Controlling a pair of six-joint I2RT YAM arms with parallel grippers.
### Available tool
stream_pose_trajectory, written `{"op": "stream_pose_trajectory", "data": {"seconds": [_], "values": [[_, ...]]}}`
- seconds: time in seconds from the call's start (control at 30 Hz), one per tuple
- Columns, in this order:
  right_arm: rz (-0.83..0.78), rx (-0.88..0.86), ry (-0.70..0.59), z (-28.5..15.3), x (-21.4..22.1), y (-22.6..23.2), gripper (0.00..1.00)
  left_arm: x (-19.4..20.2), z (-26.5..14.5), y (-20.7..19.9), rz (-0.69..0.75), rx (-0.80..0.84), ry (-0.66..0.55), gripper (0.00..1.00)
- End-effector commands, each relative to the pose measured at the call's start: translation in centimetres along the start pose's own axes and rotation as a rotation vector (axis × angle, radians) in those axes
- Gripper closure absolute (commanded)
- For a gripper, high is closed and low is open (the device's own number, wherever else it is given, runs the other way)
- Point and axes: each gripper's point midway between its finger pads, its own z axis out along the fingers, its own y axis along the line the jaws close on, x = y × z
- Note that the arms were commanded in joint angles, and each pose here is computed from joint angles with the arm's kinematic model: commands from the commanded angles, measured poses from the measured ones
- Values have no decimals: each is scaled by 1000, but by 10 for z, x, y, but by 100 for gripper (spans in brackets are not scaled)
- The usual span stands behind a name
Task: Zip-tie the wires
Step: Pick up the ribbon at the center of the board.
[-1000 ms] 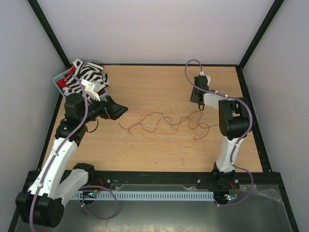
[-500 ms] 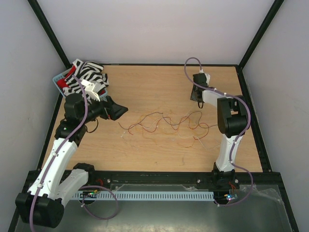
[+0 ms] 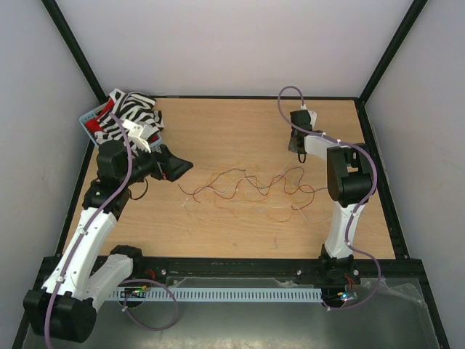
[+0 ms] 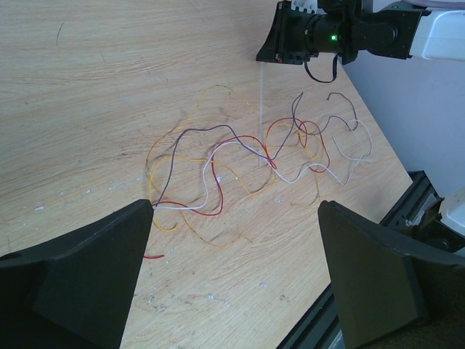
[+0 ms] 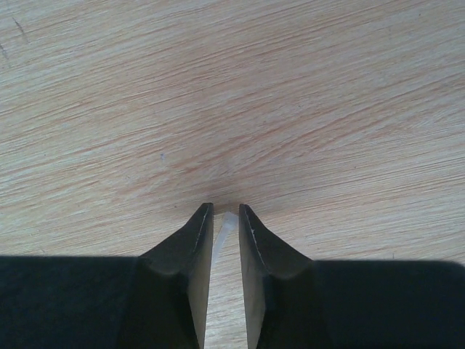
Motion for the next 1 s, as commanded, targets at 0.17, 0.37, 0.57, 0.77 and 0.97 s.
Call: {"op": "stream_pose_trajectory", "data": {"seconds": [0.17,0.37,0.57,0.77,0.97], "values": [[-11,-3,96,2,26,0,79,-2,-1,-3,21,25,-3,1],[0,-27,94,1,24,5,90,-2,-1,-5,16,34,-1,1],[15,-114,6,-15,-16,26,94,-4,1,-9,12,62,7,1],[38,-235,-178,-48,-83,56,95,-17,9,-27,28,179,19,1],[-11,-282,-392,-95,-147,86,96,-32,23,-37,49,225,-13,1]]}}
